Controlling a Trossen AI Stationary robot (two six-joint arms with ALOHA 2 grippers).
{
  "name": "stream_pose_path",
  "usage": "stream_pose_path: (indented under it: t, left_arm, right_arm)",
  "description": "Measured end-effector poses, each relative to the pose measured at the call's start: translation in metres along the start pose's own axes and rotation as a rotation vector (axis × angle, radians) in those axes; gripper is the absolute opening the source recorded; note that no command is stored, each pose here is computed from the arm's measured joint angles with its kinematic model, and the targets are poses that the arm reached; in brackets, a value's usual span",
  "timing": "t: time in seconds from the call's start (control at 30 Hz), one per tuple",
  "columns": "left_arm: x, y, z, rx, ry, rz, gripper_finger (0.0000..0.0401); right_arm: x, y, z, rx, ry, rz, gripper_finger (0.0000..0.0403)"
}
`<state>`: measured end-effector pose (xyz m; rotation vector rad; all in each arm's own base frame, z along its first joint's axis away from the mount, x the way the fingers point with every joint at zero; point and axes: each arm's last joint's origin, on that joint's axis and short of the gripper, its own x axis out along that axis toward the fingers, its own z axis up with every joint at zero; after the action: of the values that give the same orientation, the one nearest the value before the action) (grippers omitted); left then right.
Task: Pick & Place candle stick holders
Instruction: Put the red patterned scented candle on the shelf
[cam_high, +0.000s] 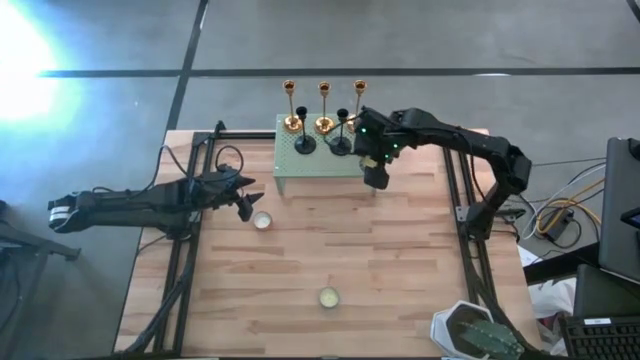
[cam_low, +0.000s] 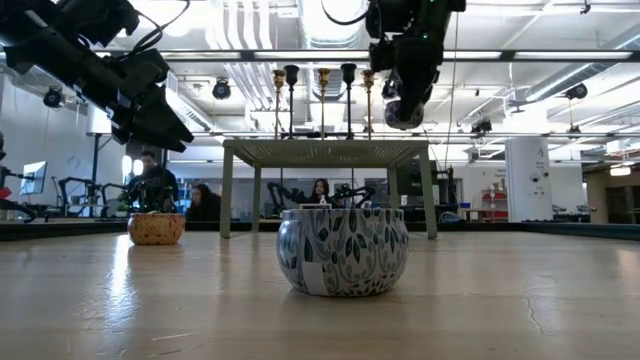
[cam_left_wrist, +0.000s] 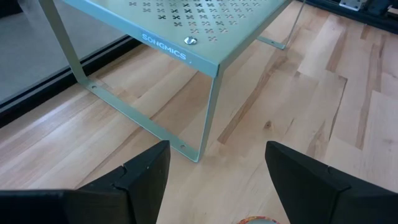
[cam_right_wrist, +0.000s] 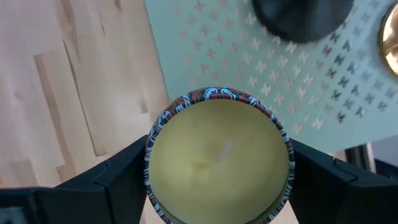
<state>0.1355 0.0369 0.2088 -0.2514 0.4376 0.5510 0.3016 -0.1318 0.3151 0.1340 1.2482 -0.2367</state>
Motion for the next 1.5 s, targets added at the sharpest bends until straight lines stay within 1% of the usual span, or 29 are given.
stream_pose_path:
  t: [0.1, 0.17, 0.23, 0.43, 0.57, 0.9, 1.07, 1.17, 1.27, 1.5]
  left_arm:
    - [0.0, 0.0, 0.0, 0.0, 0.0, 0.0, 0.0268]
    - [0.0, 0.0, 0.0, 0.0, 0.0, 0.0, 0.0268]
    - [0.0, 0.0, 0.0, 0.0, 0.001, 0.001, 0.0268]
    - [0.0, 0.0, -0.001, 0.003, 0.009, 0.003, 0.0268]
    - [0.0, 0.0, -0.001, 0.003, 0.009, 0.003, 0.0268]
    - [0.0, 0.001, -0.002, 0.007, 0.023, 0.007, 0.0268]
    - [0.0, 0.001, -0.002, 0.008, 0.025, 0.007, 0.0268]
    - [0.0, 0.001, -0.002, 0.008, 0.025, 0.007, 0.0268]
    - [0.0, 0.001, -0.002, 0.008, 0.025, 0.007, 0.0268]
    - [0.0, 0.001, -0.003, 0.007, 0.026, 0.003, 0.0268]
  right_arm:
    - [-0.001, -0.003, 0.006, -0.006, -0.011, -0.004, 0.0292]
    - [0.0, -0.006, 0.009, 0.011, -0.012, -0.013, 0.0292]
    - [0.0, -0.008, 0.01, 0.047, -0.011, -0.031, 0.0292]
    - [0.0, -0.013, 0.009, 0.205, -0.014, -0.036, 0.0292]
    - [0.003, -0.013, 0.01, 0.265, -0.009, -0.034, 0.0293]
    - [0.02, -0.019, 0.015, 0.278, 0.04, -0.026, 0.0293]
    - [0.02, -0.025, 0.014, 0.292, 0.045, -0.032, 0.0293]
    - [0.02, -0.026, 0.014, 0.295, 0.05, -0.024, 0.0293]
    - [0.02, -0.025, 0.014, 0.293, 0.044, 0.015, 0.0293]
    - [0.02, -0.026, 0.016, 0.289, 0.024, 0.011, 0.0293]
